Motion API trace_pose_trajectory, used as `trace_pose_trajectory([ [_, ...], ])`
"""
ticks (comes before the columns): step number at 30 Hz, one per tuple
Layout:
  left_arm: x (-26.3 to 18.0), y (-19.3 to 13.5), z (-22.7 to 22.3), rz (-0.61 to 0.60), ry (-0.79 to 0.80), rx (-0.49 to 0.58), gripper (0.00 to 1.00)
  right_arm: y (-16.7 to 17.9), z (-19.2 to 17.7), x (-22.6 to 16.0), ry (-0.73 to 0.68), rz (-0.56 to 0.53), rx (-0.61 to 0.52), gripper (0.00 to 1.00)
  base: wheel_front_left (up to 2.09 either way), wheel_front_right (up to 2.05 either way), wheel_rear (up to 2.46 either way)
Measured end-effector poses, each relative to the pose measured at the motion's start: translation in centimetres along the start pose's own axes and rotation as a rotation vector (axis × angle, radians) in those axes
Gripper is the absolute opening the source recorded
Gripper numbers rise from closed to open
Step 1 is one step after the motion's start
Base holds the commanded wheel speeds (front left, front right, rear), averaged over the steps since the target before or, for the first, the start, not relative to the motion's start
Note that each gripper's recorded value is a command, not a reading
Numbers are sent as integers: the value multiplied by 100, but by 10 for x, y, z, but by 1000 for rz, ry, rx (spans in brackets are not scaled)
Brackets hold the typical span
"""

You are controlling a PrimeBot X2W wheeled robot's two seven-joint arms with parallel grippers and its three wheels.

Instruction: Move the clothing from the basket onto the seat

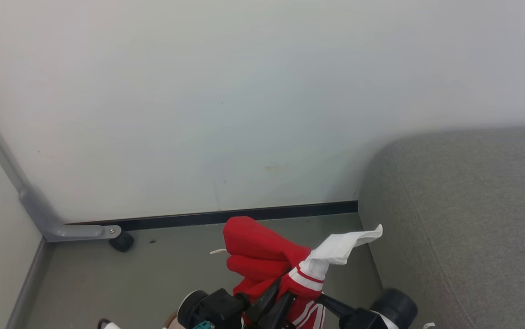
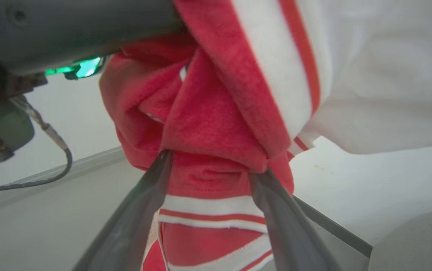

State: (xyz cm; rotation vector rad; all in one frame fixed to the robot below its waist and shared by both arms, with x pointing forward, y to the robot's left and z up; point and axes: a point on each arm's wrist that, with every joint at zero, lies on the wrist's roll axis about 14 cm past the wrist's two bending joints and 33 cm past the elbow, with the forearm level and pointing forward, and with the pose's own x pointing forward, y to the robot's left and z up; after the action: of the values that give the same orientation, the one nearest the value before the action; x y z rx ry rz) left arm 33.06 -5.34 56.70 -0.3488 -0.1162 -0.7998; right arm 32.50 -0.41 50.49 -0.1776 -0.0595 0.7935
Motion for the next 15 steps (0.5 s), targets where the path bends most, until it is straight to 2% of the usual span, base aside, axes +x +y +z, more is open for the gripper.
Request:
trace_pose_trajectory([
  [15,0,-7,-7,-18,18,-34,0,3,11,24,-25,-9,-19,100,0,0,0],
])
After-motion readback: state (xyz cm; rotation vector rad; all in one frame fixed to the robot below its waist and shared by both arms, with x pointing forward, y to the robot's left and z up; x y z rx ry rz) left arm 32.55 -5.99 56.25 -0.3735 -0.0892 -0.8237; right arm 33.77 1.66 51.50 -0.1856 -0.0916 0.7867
